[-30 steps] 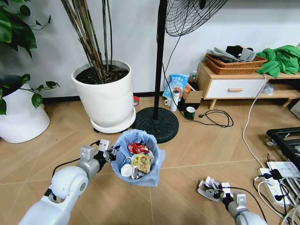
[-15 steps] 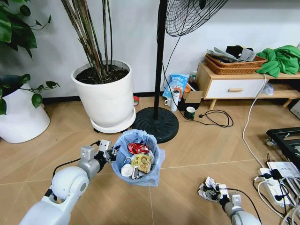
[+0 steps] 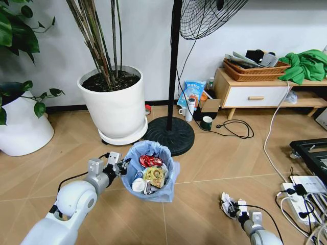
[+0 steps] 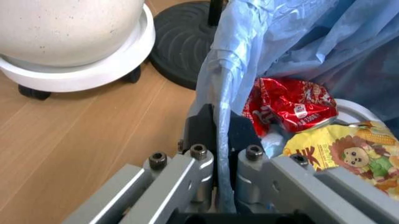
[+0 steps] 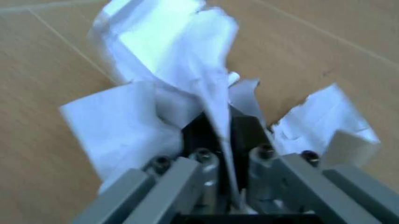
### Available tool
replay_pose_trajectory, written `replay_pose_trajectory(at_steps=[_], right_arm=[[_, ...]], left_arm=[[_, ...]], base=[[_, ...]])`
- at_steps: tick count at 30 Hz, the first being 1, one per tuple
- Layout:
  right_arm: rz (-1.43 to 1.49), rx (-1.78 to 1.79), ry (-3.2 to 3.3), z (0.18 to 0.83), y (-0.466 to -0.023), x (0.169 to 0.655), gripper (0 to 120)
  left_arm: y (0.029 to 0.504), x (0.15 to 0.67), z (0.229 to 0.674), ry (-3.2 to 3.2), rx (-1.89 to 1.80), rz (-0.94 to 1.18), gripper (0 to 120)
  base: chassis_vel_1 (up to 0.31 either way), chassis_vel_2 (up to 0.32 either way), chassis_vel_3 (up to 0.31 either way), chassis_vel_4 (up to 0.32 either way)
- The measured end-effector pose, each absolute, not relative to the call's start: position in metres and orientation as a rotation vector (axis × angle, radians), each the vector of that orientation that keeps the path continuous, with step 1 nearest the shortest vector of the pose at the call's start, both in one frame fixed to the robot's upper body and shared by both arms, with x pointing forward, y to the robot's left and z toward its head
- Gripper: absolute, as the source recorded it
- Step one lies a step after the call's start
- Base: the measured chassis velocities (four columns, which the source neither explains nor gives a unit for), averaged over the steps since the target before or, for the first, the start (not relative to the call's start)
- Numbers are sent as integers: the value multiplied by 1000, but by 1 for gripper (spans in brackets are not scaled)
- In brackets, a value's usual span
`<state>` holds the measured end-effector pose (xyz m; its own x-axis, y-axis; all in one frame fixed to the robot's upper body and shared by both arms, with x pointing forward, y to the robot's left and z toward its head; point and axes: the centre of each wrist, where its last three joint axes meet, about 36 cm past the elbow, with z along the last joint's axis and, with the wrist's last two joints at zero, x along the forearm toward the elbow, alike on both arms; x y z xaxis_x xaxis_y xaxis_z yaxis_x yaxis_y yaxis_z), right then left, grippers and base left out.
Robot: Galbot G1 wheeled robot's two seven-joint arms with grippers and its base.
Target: Pick up the trash bin and place the garbage on the floor into it.
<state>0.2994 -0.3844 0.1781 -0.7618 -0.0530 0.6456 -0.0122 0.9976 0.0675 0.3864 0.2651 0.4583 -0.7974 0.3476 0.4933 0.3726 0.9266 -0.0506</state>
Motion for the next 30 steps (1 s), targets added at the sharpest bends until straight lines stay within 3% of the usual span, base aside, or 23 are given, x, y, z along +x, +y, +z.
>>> replay_pose_trajectory(at_steps=[16, 30], right_arm=[[33, 207, -2726, 298, -381, 357, 0], [11, 770, -2951, 488, -298, 451, 0]], left_arm=[[273, 411, 458, -2561, -528, -79, 0], [263, 459, 459, -2538, -575, -26, 0]], base=[[0, 0, 0, 0], [0, 0, 0, 0]])
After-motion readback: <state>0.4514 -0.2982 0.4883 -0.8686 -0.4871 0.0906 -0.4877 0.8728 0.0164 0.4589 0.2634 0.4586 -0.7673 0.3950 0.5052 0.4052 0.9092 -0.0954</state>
